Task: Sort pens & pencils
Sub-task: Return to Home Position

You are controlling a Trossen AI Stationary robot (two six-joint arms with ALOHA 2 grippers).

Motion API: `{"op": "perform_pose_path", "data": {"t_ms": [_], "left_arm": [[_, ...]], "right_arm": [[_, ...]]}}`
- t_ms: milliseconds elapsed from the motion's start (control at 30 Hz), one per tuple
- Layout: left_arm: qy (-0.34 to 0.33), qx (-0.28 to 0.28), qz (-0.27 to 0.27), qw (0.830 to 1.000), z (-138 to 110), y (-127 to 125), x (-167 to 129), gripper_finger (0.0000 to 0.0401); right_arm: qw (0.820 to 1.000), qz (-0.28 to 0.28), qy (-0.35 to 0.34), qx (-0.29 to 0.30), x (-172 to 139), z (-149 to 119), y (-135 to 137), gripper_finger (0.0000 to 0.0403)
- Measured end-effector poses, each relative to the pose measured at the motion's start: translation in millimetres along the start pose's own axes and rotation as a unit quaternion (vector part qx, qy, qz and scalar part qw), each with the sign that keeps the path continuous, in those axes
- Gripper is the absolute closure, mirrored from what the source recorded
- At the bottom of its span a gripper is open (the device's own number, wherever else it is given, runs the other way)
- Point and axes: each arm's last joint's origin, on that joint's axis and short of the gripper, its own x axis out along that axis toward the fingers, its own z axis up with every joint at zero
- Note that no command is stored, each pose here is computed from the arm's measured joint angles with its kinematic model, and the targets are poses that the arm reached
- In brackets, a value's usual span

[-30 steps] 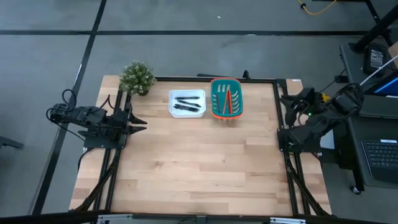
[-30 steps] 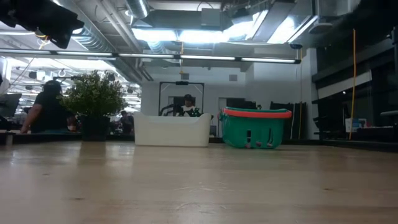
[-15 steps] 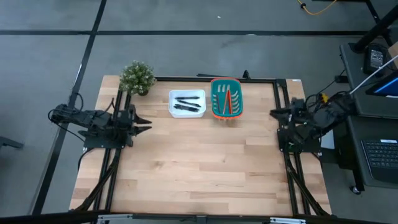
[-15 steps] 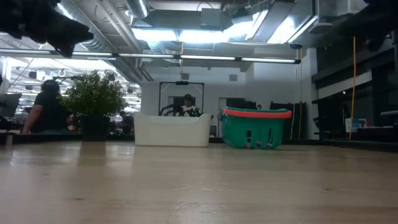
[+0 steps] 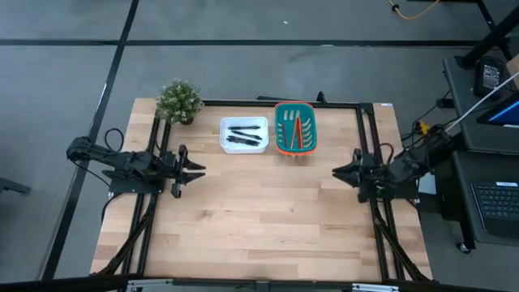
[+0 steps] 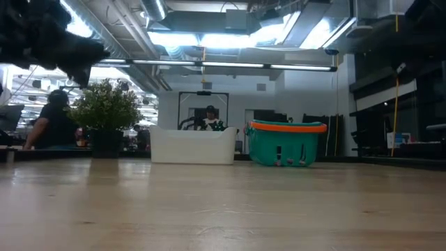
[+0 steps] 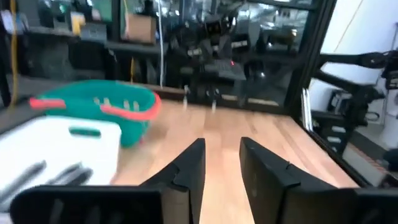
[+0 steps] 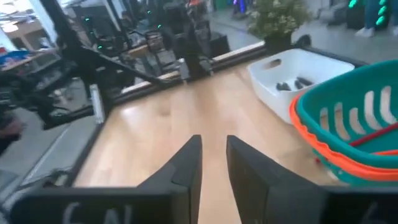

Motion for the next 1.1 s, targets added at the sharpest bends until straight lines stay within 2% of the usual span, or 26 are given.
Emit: {"op": "perform_pose_path", "data": {"t_ms": [167,333,500,733,900,967,1100], "left_arm": [[0.008,-0.005,0.012,1.0,-5.4,1.2,0.8,0.0307],[0.008,0.013,0.022,1.0,-5.7,1.9,0.8,0.0307],[0.018,0.01,0.029,0.999,-7.6,2.7,2.1,0.0307],[0.042,0.015,-0.005,0.999,-11.1,-0.3,5.5,0.0307],[0.087,0.038,-0.041,0.995,-19.1,-3.6,9.0,0.0307],[0.087,0.07,-0.037,0.993,-19.4,-3.6,10.5,0.0307],[0.039,0.139,0.004,0.989,-10.4,-1.6,14.6,0.0307]], "right_arm": [[0.998,-0.02,-0.048,-0.023,11.2,-21.4,-2.8,0.0327],[0.996,-0.057,-0.058,-0.034,16.9,-39.8,-9.3,0.0327],[0.994,-0.079,-0.06,-0.052,19.0,-41.3,-12.8,0.0327],[0.995,-0.016,-0.03,-0.094,22.7,-42.5,-11.8,0.0327],[0.993,0.06,0.01,-0.102,25.1,-46.8,-8.3,0.0327],[0.991,0.061,0.014,-0.115,26.0,-47.5,-8.6,0.0327],[0.988,0.025,0.01,-0.149,28.6,-46.7,-12.9,0.0327]]}}
